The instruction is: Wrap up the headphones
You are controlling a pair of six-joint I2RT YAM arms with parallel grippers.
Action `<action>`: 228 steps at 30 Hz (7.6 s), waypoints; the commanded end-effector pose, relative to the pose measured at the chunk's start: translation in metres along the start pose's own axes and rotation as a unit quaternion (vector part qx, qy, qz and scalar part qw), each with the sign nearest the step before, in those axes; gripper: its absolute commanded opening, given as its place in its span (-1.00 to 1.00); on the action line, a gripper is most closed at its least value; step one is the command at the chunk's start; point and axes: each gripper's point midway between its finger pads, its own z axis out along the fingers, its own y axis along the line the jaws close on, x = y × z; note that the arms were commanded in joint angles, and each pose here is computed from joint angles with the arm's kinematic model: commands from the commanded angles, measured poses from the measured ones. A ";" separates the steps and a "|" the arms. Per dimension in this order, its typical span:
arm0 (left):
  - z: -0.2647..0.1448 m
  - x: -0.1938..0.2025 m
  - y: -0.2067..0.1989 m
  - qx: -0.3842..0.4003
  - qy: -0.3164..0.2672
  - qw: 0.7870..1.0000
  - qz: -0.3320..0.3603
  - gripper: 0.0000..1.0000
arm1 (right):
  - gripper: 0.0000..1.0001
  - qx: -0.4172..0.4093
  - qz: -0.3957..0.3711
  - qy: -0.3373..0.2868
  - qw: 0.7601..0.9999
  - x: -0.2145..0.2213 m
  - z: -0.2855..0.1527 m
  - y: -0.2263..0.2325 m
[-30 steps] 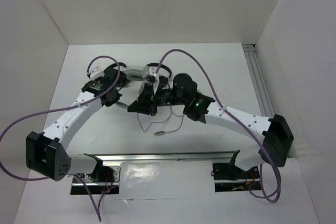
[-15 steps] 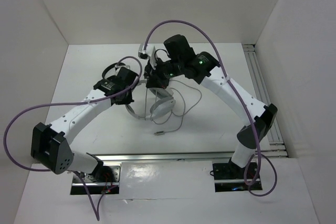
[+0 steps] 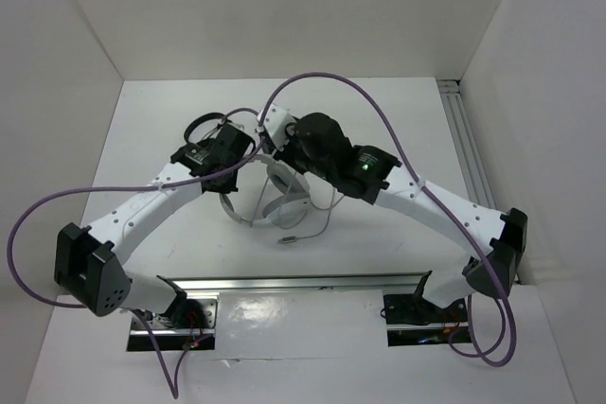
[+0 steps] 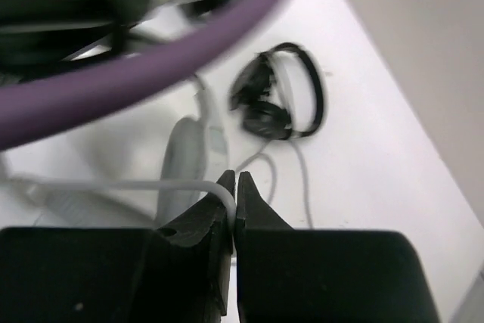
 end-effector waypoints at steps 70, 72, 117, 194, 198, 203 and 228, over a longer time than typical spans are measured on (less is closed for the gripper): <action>-0.225 -0.074 -0.008 0.165 -0.195 0.967 -0.008 -1.00 | -0.26 -0.352 0.261 -0.285 0.852 -0.022 0.117 0.014; -0.234 -0.084 -0.003 0.162 -0.205 0.965 -0.024 -1.00 | -0.22 -0.372 0.284 -0.285 0.836 -0.011 0.128 0.034; 0.032 -0.116 0.119 -0.101 -0.022 0.973 -0.205 -1.00 | -1.00 -0.128 -0.026 -0.037 0.991 0.004 -0.004 0.129; 0.062 -0.049 0.051 -0.062 0.072 0.976 -0.194 -1.00 | -1.00 -0.237 -0.114 -0.123 0.957 -0.138 -0.124 0.168; 0.058 -0.034 0.042 -0.060 0.060 0.982 -0.167 -1.00 | -1.00 -0.082 -0.154 -0.098 0.980 -0.128 -0.110 0.100; 0.044 -0.025 0.047 -0.051 0.047 0.988 -0.141 -1.00 | -1.00 0.073 -0.132 -0.082 0.985 -0.112 -0.092 0.019; -0.096 0.026 -0.026 0.095 -0.097 0.987 0.084 -1.00 | -1.00 0.358 -0.059 -0.130 0.923 -0.062 -0.070 -0.204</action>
